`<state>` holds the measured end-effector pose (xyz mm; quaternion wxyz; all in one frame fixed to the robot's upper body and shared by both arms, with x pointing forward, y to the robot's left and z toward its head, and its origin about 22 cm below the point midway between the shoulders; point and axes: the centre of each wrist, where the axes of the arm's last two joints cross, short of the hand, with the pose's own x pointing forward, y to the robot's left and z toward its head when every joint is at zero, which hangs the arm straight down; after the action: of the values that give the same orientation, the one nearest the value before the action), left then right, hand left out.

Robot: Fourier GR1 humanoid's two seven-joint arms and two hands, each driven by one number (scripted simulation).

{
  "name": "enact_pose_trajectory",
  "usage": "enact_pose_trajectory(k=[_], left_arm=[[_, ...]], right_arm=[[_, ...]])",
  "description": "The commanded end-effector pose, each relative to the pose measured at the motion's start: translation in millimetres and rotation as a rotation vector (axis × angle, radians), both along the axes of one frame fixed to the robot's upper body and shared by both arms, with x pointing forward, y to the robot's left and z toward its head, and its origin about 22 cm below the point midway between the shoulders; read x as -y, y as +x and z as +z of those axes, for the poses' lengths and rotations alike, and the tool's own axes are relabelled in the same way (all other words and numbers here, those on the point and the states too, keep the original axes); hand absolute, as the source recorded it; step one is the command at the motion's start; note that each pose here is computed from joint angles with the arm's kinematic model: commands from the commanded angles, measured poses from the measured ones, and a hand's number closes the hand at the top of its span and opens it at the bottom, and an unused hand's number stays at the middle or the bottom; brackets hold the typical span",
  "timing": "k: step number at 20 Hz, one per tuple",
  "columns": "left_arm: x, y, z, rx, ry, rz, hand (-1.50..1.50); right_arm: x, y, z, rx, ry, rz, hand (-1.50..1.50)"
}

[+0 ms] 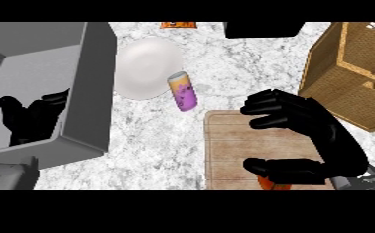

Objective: Pick the tomato from the cutting board and place it in the basket

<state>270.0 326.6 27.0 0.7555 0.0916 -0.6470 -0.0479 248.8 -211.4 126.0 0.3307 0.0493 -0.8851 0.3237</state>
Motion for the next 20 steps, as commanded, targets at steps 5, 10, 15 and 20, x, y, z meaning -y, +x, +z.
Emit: enact_pose_trajectory(k=[5, 10, 15, 20], left_arm=[[2.5, 10.4, 15.0, -0.022, -0.037, 0.031, 0.0], [-2.3, 9.5, 4.2, -0.033, -0.021, 0.071, 0.0], [-15.8, 3.7, 3.2, -0.048, -0.01, 0.079, 0.0], [3.7, 6.2, 2.6, -0.048, -0.023, 0.046, 0.0]], right_arm=[[-55.5, -93.0, -4.0, 0.043, -0.082, -0.148, -1.5], [-27.5, -101.1, 26.2, -0.031, -0.425, -0.349, -1.5], [-4.3, -101.9, 61.3, 0.043, -0.652, -0.68, -1.5], [0.1, -115.5, 102.1, -0.054, -0.756, -0.728, -1.5]])
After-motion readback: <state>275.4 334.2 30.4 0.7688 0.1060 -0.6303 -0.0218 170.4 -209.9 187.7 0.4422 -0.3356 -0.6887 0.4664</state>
